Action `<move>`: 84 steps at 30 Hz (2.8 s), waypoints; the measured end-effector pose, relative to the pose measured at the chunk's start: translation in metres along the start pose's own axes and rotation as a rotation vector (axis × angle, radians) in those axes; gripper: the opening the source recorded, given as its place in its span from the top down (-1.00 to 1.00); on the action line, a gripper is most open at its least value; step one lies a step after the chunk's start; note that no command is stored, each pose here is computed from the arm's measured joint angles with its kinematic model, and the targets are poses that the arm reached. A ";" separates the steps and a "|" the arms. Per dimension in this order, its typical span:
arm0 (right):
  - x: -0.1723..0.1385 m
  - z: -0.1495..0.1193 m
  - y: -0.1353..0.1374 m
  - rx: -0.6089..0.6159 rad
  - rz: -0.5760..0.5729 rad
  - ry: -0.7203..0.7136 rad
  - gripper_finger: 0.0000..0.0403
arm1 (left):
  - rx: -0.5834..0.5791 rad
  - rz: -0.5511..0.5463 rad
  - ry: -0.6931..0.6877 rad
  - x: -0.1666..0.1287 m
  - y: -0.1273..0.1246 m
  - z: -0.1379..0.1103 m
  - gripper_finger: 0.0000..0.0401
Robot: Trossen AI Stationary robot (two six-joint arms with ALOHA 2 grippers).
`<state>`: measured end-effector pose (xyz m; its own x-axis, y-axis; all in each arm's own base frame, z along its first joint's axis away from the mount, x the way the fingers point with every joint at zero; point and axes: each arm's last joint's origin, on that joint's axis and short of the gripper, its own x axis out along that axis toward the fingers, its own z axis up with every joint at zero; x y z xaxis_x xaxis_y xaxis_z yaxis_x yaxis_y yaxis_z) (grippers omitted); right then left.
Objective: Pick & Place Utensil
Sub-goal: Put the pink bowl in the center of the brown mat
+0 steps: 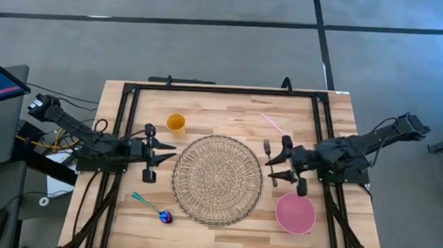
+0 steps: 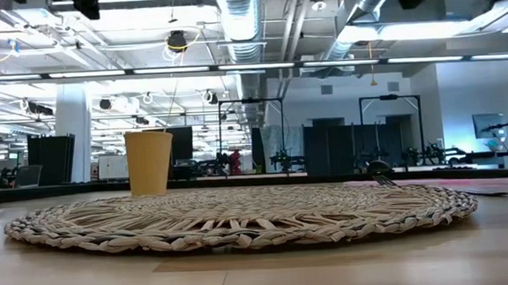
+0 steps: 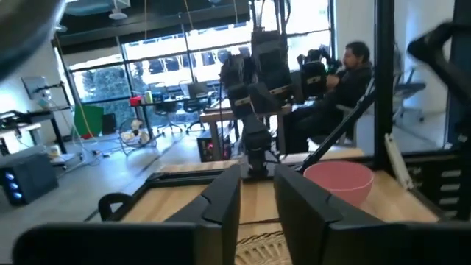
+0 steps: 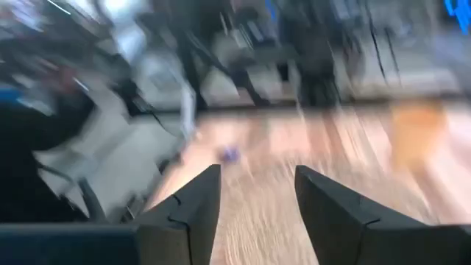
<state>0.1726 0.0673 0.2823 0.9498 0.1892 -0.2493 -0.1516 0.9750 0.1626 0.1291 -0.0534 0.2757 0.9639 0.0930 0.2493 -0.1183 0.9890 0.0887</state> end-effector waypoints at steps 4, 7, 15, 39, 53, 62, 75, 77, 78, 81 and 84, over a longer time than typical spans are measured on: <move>0.009 0.002 0.013 0.117 -0.119 0.259 0.13 | 0.071 0.009 0.042 0.007 -0.005 -0.004 0.38; 0.016 0.000 0.027 0.259 -0.162 0.407 0.14 | 0.095 0.048 0.079 0.010 -0.007 -0.009 0.31; 0.035 -0.026 0.066 0.532 -0.233 0.659 0.13 | 0.109 0.070 0.102 0.012 -0.009 -0.012 0.26; 0.071 -0.086 0.089 0.721 -0.418 0.943 0.15 | 0.107 0.071 0.099 0.012 -0.009 -0.012 0.28; 0.074 -0.090 0.083 0.771 -0.471 0.942 0.45 | 0.107 0.074 0.101 0.012 -0.009 -0.012 0.28; 0.074 -0.090 0.085 0.810 -0.414 1.020 0.93 | 0.107 0.074 0.101 0.012 -0.009 -0.012 0.28; 0.098 -0.017 0.083 0.440 -0.103 0.779 0.94 | 0.107 0.074 0.101 0.012 -0.009 -0.012 0.28; 0.105 -0.005 0.077 0.354 -0.061 0.711 0.95 | 0.107 0.074 0.100 0.012 -0.009 -0.012 0.28; 0.108 -0.001 0.073 0.298 -0.042 0.677 0.97 | 0.107 0.074 0.100 0.012 -0.009 -0.012 0.28; 0.121 0.008 0.065 0.040 0.065 0.562 0.98 | 0.106 0.075 0.100 0.012 -0.009 -0.012 0.28; 0.136 0.010 0.059 -0.201 0.133 0.465 0.97 | 0.106 0.074 0.099 0.012 -0.009 -0.012 0.28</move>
<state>0.2954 0.1496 0.2676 0.7033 0.3006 -0.6442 -0.3557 0.9334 0.0472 0.1447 -0.0595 0.2668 0.9699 0.1812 0.1628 -0.2093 0.9619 0.1761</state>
